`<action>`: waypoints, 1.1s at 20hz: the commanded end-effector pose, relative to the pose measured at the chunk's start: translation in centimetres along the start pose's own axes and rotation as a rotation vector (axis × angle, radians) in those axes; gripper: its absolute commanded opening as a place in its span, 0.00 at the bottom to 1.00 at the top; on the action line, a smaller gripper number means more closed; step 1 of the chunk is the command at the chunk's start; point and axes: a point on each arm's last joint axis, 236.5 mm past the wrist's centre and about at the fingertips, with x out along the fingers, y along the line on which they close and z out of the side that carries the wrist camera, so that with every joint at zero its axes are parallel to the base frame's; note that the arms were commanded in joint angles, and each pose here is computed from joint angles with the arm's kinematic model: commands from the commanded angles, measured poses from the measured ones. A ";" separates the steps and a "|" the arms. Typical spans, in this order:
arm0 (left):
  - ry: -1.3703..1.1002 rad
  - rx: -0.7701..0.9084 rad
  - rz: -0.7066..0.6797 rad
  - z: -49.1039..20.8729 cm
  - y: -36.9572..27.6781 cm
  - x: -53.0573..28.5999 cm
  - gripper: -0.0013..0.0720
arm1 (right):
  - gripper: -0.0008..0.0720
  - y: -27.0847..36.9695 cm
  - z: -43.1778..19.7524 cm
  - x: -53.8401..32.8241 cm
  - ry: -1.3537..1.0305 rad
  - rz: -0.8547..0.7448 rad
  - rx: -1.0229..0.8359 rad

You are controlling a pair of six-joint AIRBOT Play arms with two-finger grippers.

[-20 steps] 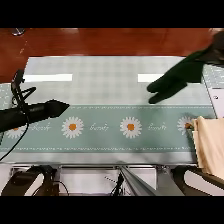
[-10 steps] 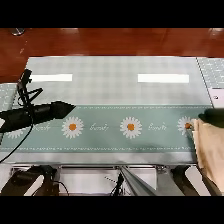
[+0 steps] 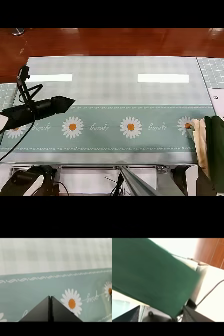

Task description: Fold the shirts.

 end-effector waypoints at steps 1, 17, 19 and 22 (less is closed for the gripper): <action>-0.036 -0.032 -0.001 1.9 0.1 0.9 0.06 | 0.81 2.2 3.5 -0.4 -0.123 0.092 -0.014; 0.213 0.276 0.257 6.9 -1.1 6.1 0.06 | 0.04 40.1 -14.0 -0.1 -0.164 0.628 -1.229; 0.271 0.235 0.324 5.0 2.8 6.4 0.06 | 0.04 40.2 -13.9 4.0 -0.092 0.539 -1.220; 0.271 0.219 0.354 5.7 4.7 5.7 0.06 | 0.04 40.5 -13.3 5.0 -0.035 0.565 -1.150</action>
